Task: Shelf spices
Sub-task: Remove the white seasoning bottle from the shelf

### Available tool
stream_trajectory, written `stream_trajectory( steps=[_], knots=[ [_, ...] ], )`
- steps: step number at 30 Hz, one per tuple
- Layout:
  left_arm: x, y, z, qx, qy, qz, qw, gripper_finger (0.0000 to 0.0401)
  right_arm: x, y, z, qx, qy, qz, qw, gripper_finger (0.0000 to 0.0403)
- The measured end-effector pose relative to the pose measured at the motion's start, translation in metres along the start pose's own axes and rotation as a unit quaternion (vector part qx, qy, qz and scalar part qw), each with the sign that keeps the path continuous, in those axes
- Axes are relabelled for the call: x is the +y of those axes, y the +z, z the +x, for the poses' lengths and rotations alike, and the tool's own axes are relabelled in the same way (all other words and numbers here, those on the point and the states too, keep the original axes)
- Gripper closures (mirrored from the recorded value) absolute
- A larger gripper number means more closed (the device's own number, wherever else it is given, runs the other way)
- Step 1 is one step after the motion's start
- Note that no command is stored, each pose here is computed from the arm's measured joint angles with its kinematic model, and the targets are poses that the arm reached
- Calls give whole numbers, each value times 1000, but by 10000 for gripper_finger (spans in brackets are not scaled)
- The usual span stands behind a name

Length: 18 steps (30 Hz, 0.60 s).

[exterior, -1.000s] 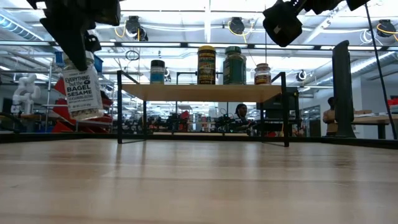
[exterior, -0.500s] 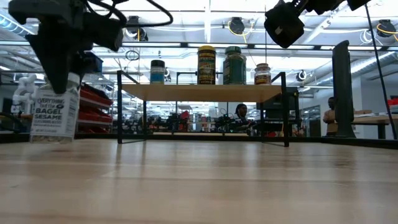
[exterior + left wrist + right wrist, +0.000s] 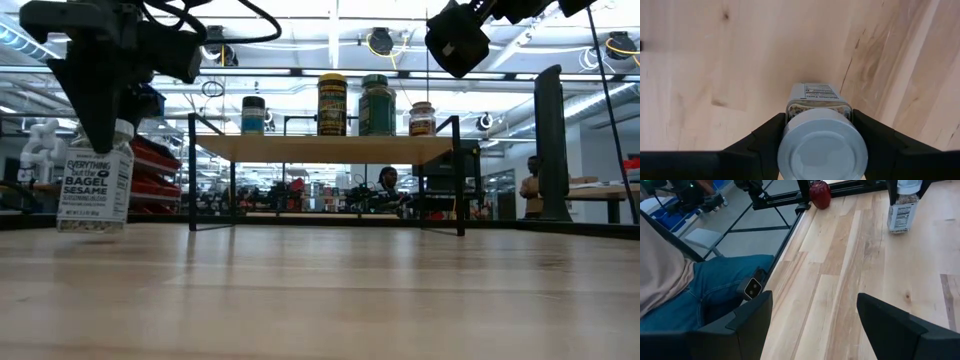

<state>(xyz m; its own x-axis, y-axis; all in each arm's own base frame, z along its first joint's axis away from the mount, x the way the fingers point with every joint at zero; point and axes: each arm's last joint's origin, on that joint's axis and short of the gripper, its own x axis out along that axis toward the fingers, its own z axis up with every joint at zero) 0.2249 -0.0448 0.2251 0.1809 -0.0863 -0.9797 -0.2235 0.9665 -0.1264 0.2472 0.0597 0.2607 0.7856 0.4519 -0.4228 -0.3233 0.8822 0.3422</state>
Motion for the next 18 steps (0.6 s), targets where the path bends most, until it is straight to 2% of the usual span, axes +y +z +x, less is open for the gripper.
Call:
stream_trajectory(
  steps=[9, 18],
  knots=[
    [0, 1, 0, -4, 2, -3, 1000, 192, 0, 0, 0, 0, 1, 0, 1000, 124],
    [0, 3, -1, -19, 9, -3, 1000, 157, 0, 0, 0, 0, 2, 0, 1000, 124]
  ],
)
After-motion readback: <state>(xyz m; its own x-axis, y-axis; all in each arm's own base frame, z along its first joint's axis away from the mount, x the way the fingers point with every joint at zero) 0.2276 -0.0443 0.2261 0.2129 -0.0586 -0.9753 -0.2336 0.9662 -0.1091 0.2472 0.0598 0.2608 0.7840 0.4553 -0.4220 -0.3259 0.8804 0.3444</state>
